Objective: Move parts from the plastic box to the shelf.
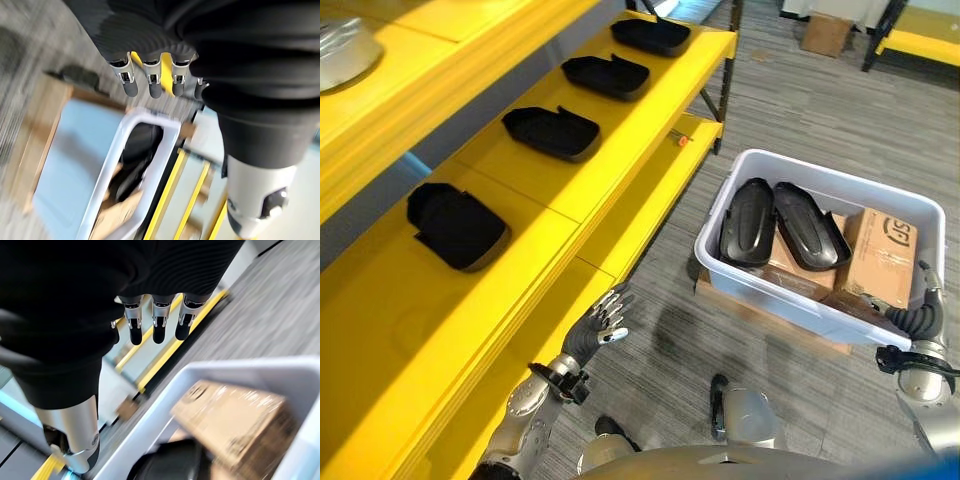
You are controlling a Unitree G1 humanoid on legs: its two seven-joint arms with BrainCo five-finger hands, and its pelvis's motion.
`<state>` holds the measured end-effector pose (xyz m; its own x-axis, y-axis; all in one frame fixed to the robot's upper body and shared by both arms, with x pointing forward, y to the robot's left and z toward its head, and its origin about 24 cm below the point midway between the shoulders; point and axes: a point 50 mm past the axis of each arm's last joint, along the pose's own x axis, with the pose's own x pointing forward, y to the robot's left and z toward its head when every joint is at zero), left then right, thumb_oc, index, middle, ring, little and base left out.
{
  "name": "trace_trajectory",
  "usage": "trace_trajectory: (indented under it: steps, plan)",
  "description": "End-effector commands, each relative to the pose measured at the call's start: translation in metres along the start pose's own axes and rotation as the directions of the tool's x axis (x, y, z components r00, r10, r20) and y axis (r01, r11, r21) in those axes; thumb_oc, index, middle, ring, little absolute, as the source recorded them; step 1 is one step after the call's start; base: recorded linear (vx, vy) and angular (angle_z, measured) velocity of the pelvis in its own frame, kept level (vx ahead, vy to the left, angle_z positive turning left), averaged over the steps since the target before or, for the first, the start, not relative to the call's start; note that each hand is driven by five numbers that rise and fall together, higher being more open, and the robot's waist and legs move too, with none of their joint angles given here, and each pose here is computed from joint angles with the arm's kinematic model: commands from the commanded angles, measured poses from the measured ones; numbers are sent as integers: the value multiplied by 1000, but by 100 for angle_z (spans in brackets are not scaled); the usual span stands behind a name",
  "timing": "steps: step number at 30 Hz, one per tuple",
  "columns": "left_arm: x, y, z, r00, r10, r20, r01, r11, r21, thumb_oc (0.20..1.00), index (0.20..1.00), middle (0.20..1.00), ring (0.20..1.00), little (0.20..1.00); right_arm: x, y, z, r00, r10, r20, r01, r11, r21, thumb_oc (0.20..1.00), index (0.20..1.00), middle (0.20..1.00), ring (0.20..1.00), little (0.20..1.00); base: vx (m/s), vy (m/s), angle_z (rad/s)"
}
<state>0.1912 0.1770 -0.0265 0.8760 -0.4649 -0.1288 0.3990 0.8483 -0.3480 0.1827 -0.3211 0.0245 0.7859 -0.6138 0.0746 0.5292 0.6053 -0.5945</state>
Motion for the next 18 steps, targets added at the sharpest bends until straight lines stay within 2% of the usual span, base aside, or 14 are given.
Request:
trace_trajectory:
  steps: [1, 7, 12, 16, 18]
  plan:
    - [3, -10, 18, 992, -39, 118, 35, 999, 33, 1000, 1000, 1000, 1000, 1000, 12, -1, 21, 989, -112, 100, 103, 991, 85, 1000, 1000, 1000, 1000, 1000, 69, -71, -47]
    - [18, -25, 28, 975, -111, 194, 110, 994, 13, 1000, 1000, 1000, 1000, 1000, 20, 4, 42, 971, -108, 212, 92, 992, 84, 1000, 1000, 1000, 1000, 1000, 67, -80, -100]
    - [38, -37, 39, 952, -170, 254, 168, 985, 30, 1000, 1000, 1000, 1000, 1000, 26, 3, 54, 956, -126, 263, 98, 988, 119, 1000, 1000, 1000, 1000, 1000, 57, -133, -5]
    - [50, -37, 45, 952, -111, 285, 135, 989, -64, 1000, 1000, 1000, 1000, 1000, 22, 20, 59, 964, 45, 261, -86, 985, 148, 1000, 1000, 1000, 1000, 1000, 141, -270, -18]
    - [54, -37, 46, 953, -104, 283, 121, 992, -43, 1000, 1000, 1000, 1000, 1000, 15, 31, 62, 956, 83, 281, -131, 979, 156, 1000, 1000, 1000, 1000, 1000, 79, -211, -34]
